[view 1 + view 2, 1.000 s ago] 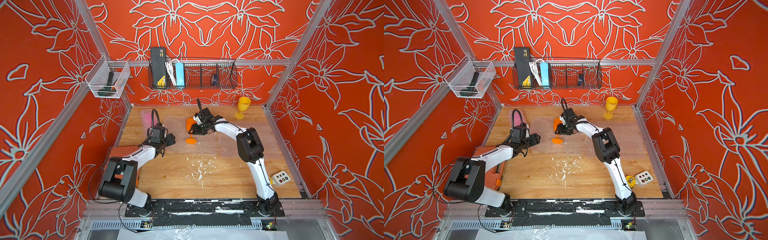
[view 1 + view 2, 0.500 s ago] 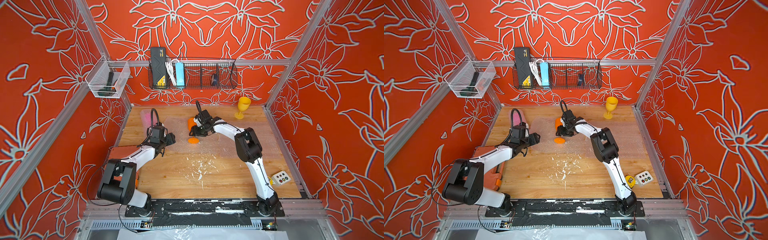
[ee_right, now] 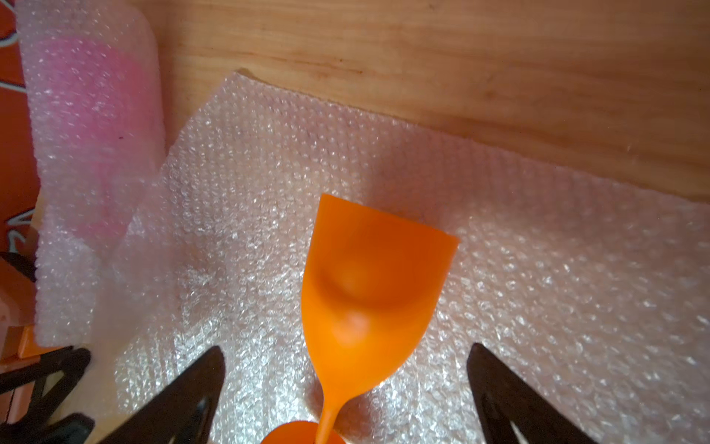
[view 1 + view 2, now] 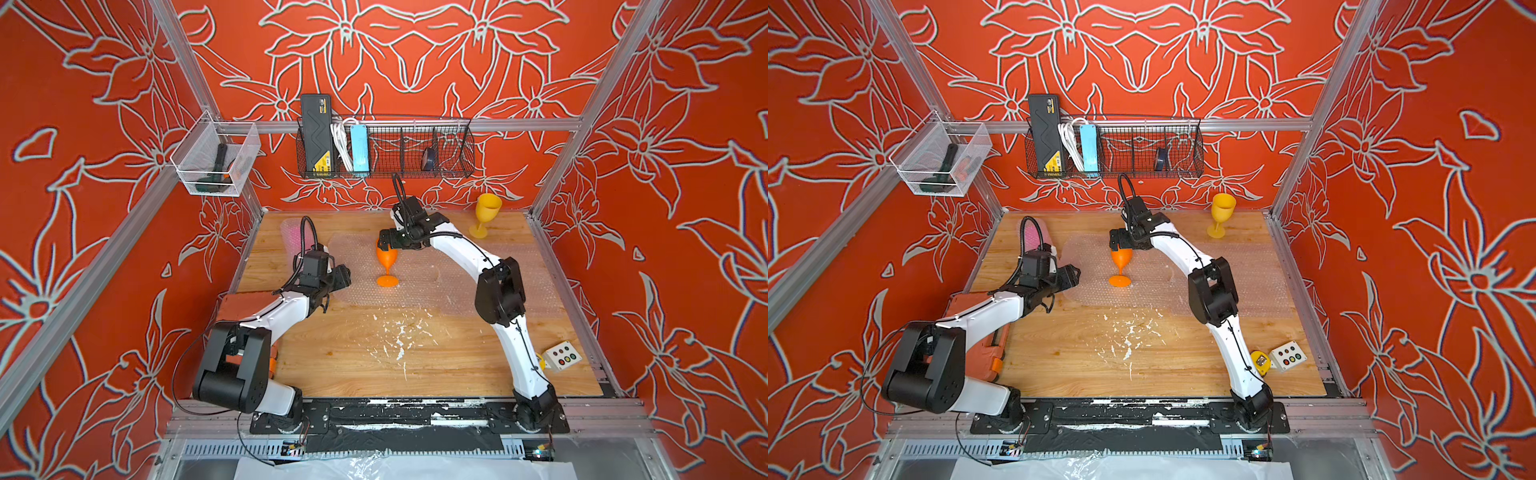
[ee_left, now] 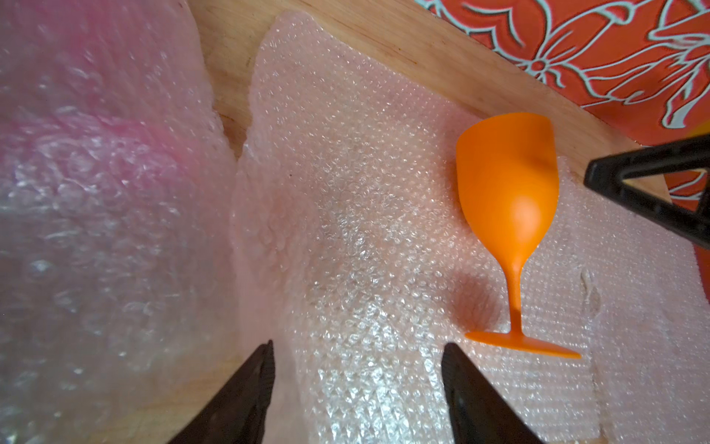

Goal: Unpack wine glasses from bubble wrap
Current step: Pick up the wine glass from the bubble wrap.

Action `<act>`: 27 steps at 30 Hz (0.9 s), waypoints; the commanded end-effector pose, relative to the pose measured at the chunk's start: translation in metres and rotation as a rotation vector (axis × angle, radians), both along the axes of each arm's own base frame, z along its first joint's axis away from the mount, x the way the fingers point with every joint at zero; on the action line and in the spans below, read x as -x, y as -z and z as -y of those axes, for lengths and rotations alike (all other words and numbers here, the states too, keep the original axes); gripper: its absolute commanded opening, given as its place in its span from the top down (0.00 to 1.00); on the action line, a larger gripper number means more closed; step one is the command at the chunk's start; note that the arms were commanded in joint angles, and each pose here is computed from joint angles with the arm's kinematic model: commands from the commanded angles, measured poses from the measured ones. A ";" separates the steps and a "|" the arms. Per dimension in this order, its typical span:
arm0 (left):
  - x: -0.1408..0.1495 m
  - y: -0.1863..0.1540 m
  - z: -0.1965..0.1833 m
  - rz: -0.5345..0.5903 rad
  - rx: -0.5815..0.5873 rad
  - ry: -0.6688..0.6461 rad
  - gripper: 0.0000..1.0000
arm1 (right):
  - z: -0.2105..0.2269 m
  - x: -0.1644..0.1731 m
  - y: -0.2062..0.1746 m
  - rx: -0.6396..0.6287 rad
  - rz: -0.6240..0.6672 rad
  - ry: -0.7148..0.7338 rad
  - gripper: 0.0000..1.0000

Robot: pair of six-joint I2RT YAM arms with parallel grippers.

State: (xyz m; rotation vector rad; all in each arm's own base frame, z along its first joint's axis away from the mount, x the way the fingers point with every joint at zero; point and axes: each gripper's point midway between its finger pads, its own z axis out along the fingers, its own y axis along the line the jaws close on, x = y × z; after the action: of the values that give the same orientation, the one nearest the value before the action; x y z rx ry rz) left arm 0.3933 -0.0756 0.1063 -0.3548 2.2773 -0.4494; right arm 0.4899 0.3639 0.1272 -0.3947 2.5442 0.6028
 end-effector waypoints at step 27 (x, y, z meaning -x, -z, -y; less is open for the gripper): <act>0.000 -0.017 0.004 0.040 0.024 0.024 0.32 | -0.006 -0.017 0.081 0.014 -0.149 0.040 0.13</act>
State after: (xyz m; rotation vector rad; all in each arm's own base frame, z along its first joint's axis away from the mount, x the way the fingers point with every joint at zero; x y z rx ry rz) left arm 0.3921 -0.0813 0.1130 -0.3338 2.2675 -0.4914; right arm 0.5107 0.3726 0.0606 -0.3278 2.6546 0.6005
